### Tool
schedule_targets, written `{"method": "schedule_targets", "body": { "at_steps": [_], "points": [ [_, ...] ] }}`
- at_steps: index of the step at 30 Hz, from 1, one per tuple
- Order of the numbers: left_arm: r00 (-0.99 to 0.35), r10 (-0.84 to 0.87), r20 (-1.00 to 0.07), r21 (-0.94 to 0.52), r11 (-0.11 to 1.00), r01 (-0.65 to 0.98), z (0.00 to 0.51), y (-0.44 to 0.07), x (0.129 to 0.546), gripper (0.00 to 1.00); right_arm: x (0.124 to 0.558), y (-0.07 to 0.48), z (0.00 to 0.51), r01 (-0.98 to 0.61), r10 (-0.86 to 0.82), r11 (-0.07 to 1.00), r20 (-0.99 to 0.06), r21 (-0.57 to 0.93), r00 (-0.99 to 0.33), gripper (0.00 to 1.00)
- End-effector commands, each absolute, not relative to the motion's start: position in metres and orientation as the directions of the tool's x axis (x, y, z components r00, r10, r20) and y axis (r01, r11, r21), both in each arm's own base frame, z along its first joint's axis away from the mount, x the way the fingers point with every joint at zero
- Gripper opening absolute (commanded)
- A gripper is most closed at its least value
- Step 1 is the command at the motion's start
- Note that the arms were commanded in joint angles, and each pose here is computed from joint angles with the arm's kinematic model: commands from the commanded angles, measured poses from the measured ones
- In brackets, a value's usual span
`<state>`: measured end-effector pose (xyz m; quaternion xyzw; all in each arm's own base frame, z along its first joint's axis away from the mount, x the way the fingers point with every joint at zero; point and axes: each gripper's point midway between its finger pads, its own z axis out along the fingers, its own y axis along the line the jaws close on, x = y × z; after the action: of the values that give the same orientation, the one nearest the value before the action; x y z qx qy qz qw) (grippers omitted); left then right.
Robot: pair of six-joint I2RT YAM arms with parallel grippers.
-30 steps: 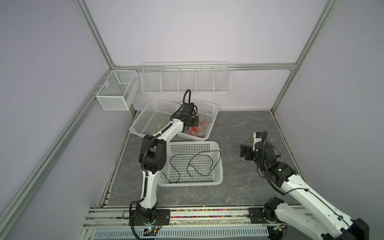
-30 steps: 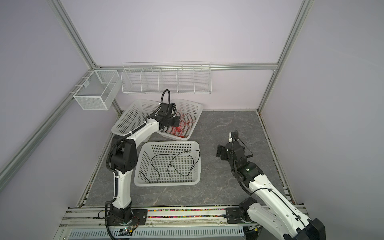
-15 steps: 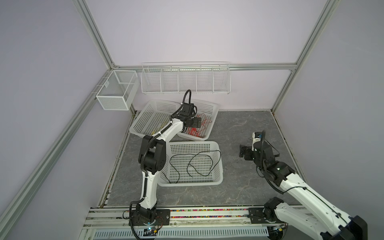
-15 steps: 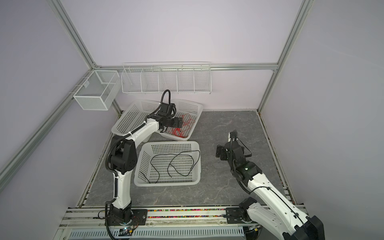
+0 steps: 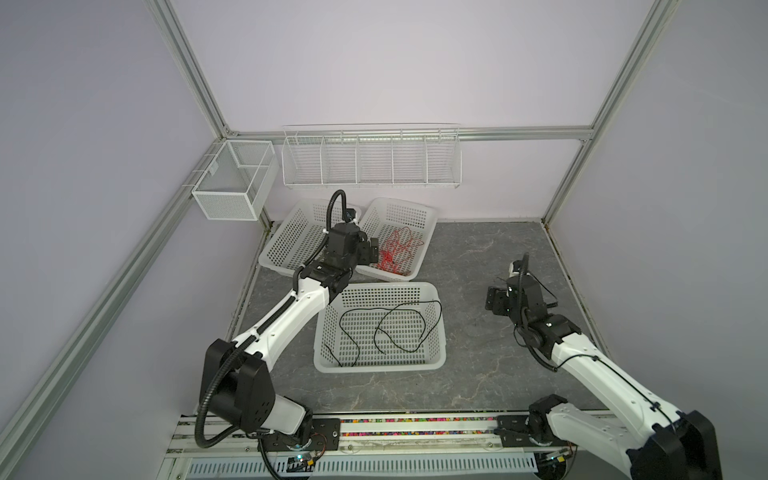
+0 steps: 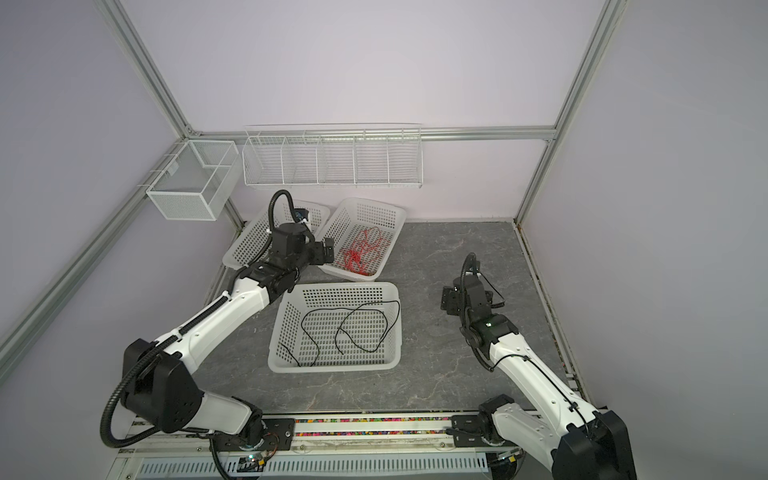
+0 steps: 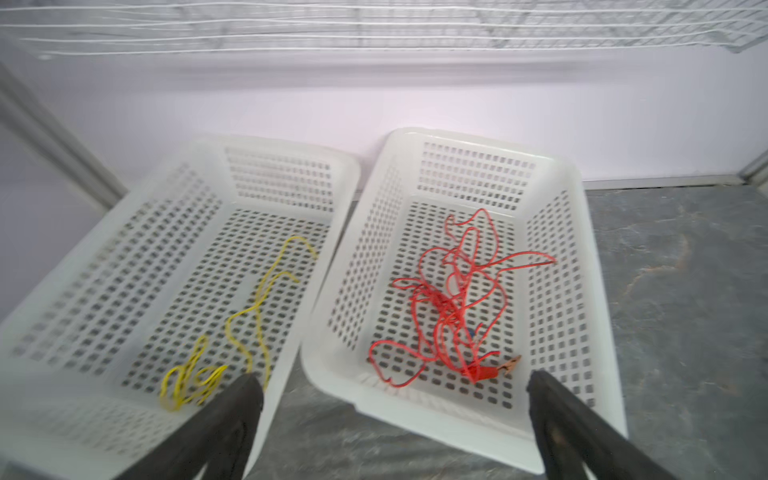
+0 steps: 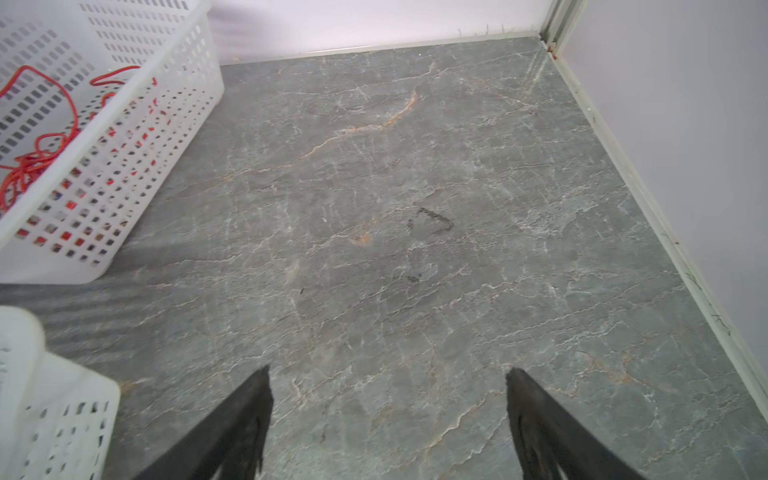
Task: Untangle the cables
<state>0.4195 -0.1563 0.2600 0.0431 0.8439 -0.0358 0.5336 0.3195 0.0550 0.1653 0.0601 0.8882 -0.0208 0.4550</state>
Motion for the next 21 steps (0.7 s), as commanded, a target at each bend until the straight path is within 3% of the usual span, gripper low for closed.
{"method": "schedule_targets", "body": {
  "at_steps": [1, 9, 13, 18, 21],
  "points": [
    [-0.370, 0.028, -0.928, 0.063, 0.994, -0.084, 0.262, -0.107, 0.407, 0.99, 0.324, 0.040, 0.154, 0.155, 0.055, 0.987, -0.810, -0.045, -0.584, 0.89],
    [-0.381, 0.000, -0.925, 0.121, 0.948, -0.294, 0.219, -0.030, 0.372, 0.99, 0.343, -0.007, 0.145, 0.289, -0.024, 0.936, -0.855, -0.202, -0.519, 0.89],
    [-0.361, -0.055, -0.931, 0.074, 0.940, -0.333, 0.185, -0.005, 0.363, 0.99, 0.350, -0.038, 0.131, 0.395, 0.015, 0.904, -0.913, -0.162, -0.408, 0.89],
    [-0.329, -0.005, -0.944, 0.124, 0.921, -0.370, 0.171, 0.017, 0.358, 0.99, 0.363, -0.035, 0.126, 0.358, -0.031, 0.919, -0.937, -0.164, -0.348, 0.89],
    [-0.288, -0.026, -0.957, 0.082, 0.931, -0.357, 0.167, 0.019, 0.364, 0.99, 0.371, -0.033, 0.129, 0.333, -0.055, 0.932, -0.962, -0.146, -0.268, 0.89]
  ]
}}
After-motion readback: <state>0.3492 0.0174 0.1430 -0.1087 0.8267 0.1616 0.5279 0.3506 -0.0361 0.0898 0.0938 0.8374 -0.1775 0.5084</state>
